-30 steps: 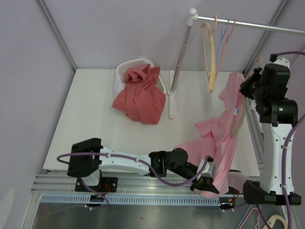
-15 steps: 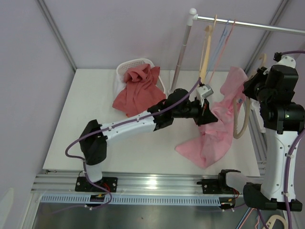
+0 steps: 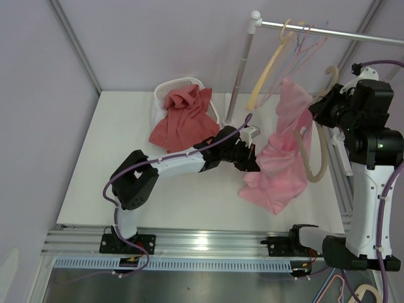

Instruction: Remove the t-shirt from the hanger

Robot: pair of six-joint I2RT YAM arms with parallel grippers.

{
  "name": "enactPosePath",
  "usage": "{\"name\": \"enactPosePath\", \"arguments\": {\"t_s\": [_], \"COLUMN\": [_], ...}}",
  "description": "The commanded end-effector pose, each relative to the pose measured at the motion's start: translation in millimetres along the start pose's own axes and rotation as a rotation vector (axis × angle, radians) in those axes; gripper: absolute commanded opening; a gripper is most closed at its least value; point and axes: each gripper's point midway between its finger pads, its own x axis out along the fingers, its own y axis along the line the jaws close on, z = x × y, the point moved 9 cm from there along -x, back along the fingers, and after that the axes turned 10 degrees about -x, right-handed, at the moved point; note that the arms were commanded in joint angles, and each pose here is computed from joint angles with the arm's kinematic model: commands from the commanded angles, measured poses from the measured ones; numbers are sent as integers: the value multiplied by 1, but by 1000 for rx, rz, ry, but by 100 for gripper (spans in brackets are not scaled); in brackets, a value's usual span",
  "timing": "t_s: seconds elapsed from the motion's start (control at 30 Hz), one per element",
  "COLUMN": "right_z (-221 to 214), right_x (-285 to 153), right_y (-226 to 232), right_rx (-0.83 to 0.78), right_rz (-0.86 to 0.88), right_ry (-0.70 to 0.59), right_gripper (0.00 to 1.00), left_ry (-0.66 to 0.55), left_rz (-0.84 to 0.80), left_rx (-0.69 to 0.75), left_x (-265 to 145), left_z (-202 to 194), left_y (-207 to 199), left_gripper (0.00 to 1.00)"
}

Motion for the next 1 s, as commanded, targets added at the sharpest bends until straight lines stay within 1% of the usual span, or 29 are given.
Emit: {"name": "enactPosePath", "arguments": {"t_s": [0.0, 0.03, 0.1, 0.13, 0.23, 0.33, 0.47, 0.57, 0.6, 0.67, 0.7, 0.73, 0.77, 0.83, 0.87, 0.9, 0.97], "right_z": [-19, -27, -36, -41, -48, -49, -51, -47, -43, -38, -32, -29, -27, -24, -23, -21, -20], "right_x": [-2, -1, -8, -9, -27, -33, -33, -26, -23, -18, -17, -13, -11, -6, -3, 0, 12], "right_y": [2, 0, -1, -2, -1, 0, -1, -6, -12, -15, -15, -17, -18, -24, -26, -28, -33], "right_rx": [-15, -17, -34, -35, -36, -18, 0, -7, -4, 13, 24, 33, 35, 35, 29, 26, 5], "right_rz": [49, 48, 54, 49, 44, 41, 24, -39, -109, -157, -171, -197, -213, -280, -308, -331, -370], "right_ry": [73, 106, 125, 140, 117, 98, 80, 42, 10, -19, -46, -55, -63, -87, -89, -104, -102], "right_gripper": [0, 0, 0, 0, 0, 0, 0, 0, 0, 0, 0, 0, 0, 0, 0, 0, 0], "left_ry": [-112, -138, -155, -187, -209, -231, -245, -239, -226, -208, -223, -177, -180, -235, -212, -243, -306], "left_rz": [-8, 10, 36, 34, 74, 104, 105, 98, 106, 114, 97, 126, 115, 75, 109, 143, 179], "left_rx": [31, 35, 26, 33, 38, 39, 33, 25, 17, -5, 1, -38, -43, -26, -43, -36, 19], "left_x": [-18, -22, -29, -34, -41, -45, -49, -51, -54, -57, -61, -62, -64, -75, -80, -86, -110], "left_z": [27, 32, 33, 38, 38, 41, 44, 38, 31, 18, 17, -11, -17, -19, -40, -41, -37], "left_y": [-12, -13, -7, -10, -3, 0, 1, 2, 5, 11, 8, 25, 27, 20, 32, 34, 24], "left_gripper": [1, 1, 1, 1, 1, 1, 1, 1, 1, 1, 1, 1, 1, 1, 1, 1, 1]}}
